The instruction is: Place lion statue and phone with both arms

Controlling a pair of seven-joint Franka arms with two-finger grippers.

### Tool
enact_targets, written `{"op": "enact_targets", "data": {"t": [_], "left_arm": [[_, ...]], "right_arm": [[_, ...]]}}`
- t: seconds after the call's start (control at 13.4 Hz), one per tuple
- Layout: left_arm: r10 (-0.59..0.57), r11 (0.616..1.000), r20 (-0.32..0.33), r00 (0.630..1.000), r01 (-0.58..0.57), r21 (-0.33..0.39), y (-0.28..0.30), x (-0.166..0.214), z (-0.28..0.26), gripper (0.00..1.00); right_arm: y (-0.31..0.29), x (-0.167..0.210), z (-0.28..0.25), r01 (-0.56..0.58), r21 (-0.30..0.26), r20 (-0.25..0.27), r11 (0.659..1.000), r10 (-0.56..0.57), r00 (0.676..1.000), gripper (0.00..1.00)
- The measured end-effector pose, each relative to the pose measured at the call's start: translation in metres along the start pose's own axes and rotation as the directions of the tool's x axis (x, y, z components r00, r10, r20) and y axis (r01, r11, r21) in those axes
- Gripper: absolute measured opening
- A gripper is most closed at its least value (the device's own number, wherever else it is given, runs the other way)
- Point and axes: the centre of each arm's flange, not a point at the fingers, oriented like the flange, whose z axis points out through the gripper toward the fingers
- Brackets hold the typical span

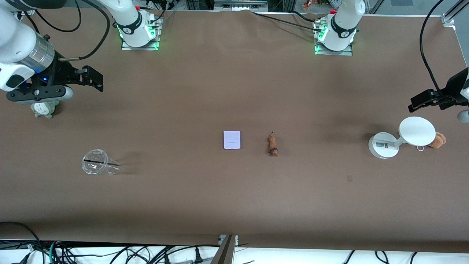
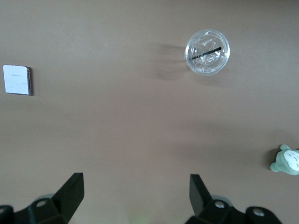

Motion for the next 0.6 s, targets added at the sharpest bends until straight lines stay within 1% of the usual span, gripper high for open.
{"op": "enact_targets", "data": {"t": [0.22,0.6], "left_arm": [[-0.001,1.000,0.000,1.000,0.001,0.000,-0.0003,0.0000,0.0000,1.00],[-0.001,1.000,0.000,1.000,0.001,0.000,-0.0004,0.0000,0.0000,1.00]], "right_arm": [[-0.0033,-0.0010,0.0015,0.007,-0.001,0.011,1.000,-0.007,1.000,1.00],[-0.0032,-0.0012,0.0019,0.007,-0.001,0.014,1.000,-0.007,1.000,1.00]]}}
